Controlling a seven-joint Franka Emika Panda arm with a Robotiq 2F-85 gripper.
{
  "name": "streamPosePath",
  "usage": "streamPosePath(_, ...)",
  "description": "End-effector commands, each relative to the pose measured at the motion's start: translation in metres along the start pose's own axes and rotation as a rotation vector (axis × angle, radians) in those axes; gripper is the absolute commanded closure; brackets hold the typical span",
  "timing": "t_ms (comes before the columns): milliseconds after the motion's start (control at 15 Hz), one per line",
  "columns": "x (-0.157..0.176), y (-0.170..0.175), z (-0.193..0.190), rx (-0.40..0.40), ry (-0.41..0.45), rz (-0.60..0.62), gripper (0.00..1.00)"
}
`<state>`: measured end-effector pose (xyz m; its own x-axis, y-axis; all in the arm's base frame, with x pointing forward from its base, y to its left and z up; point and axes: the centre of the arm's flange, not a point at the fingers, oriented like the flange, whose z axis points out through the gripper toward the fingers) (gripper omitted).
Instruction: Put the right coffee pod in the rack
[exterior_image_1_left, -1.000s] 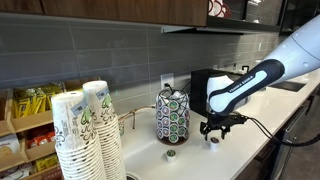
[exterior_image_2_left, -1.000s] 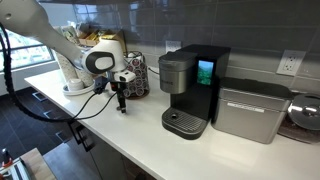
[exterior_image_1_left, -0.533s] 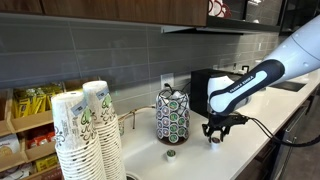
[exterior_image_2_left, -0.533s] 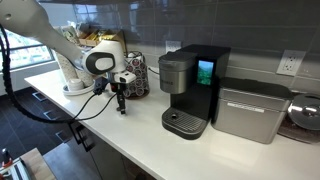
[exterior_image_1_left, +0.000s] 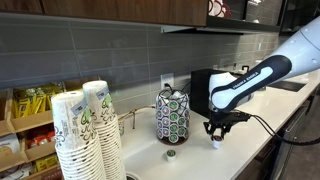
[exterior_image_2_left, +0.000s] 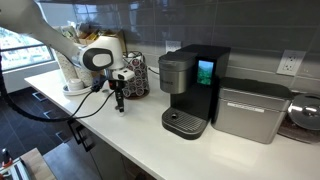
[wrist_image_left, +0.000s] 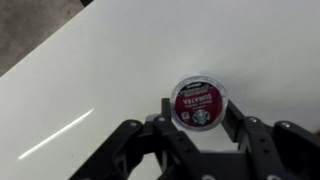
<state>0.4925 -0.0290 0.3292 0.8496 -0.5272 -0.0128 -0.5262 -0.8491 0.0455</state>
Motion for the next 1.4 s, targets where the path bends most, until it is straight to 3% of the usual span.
streamPosePath(0, -0.026, 0.013, -0.029, 0.053, 0.033, -0.019, 0.73)
streamPosePath(467, -0.056, 0.016, -0.074, 0.341, 0.174, -0.097, 0.73)
streamPosePath(933, -0.075, 0.008, -0.101, 0.568, 0.315, -0.172, 0.73)
streamPosePath(1333, -0.075, 0.007, -0.114, 0.741, 0.431, -0.113, 0.73)
